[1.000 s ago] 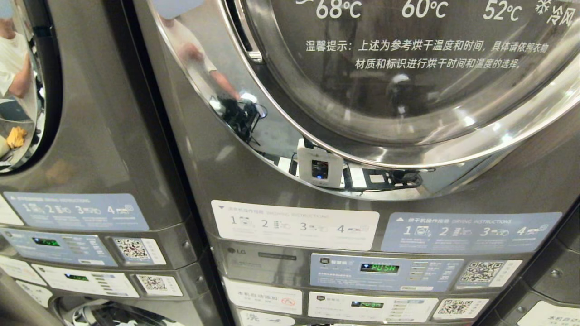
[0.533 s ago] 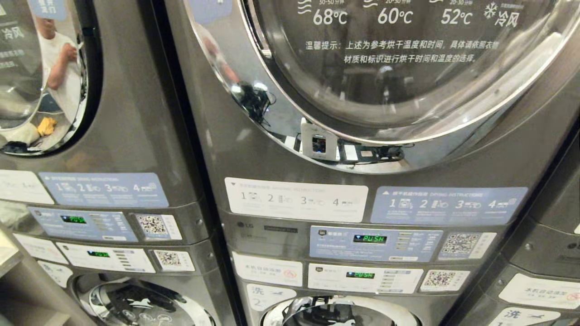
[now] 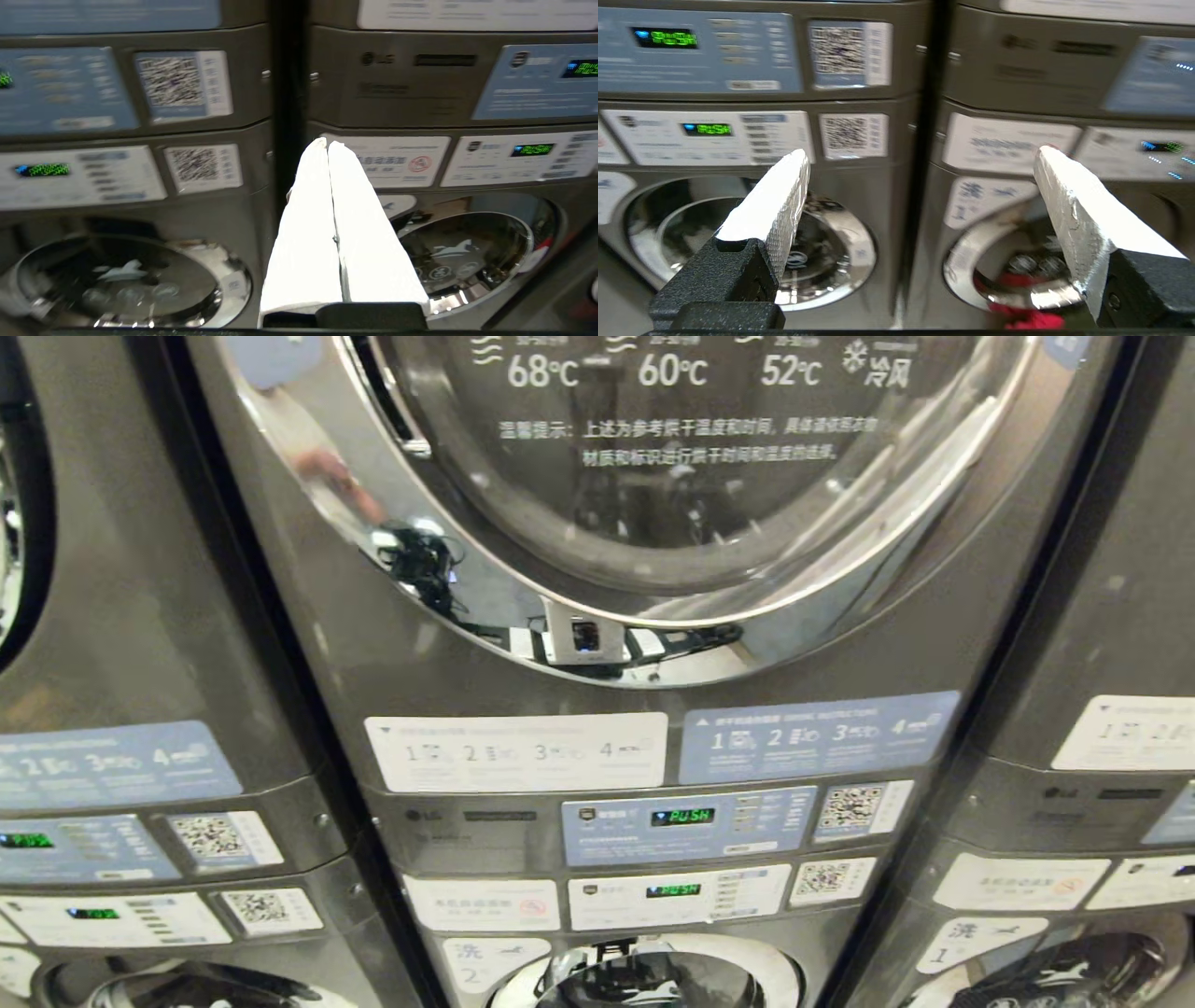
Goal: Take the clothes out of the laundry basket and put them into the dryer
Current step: Open the dryer
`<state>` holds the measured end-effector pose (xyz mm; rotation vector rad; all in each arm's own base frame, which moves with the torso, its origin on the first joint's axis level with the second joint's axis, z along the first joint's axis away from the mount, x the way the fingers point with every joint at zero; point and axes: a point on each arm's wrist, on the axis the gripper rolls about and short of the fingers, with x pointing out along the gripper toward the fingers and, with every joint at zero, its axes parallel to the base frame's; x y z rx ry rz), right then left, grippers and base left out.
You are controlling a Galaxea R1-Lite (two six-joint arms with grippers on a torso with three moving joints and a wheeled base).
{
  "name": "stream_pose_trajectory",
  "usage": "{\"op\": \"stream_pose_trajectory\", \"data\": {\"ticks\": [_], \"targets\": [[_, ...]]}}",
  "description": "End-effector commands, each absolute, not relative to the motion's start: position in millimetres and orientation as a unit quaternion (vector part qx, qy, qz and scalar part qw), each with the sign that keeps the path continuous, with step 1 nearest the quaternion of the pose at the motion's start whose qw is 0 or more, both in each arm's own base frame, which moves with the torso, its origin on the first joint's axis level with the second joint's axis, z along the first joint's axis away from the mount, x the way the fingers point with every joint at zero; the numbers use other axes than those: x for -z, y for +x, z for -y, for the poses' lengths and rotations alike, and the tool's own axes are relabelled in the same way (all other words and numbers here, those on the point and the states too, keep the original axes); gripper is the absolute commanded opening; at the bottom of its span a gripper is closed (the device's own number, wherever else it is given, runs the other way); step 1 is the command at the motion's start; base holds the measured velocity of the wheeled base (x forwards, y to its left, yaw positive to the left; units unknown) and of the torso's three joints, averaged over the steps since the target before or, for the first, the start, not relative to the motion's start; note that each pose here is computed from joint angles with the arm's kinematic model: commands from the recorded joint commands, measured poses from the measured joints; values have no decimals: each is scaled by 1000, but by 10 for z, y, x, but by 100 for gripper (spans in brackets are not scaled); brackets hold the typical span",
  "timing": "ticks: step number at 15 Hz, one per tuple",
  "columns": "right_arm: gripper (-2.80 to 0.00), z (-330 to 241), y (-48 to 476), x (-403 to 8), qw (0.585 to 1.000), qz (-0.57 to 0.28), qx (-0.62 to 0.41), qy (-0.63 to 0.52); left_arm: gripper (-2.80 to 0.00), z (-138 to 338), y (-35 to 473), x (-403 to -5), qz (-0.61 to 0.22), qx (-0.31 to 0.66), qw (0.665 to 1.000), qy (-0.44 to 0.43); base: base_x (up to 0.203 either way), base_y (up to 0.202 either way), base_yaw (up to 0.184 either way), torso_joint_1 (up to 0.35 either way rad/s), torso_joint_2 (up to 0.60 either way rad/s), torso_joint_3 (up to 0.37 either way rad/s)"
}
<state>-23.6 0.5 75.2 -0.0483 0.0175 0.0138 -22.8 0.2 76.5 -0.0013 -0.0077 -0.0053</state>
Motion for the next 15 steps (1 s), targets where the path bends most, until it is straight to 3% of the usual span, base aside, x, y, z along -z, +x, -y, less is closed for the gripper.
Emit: {"op": "stream_pose_trajectory", "data": {"ticks": [1,4,15], "targets": [[0,-5,-236,-752,1000,-9,-7,-25,-280,-2,-228,-764,4,2,1000,-1,1,9,-165,2,2,-1],[0,-5,-237,-755,1000,-9,-7,-25,-280,-2,-229,-767,5,2,1000,-1,1,4,-134,0,5,2],[0,-5,-238,-754,1000,-8,-7,-24,-280,-3,-228,-764,4,2,1000,-2,0,0,0,0,0,0]]}}
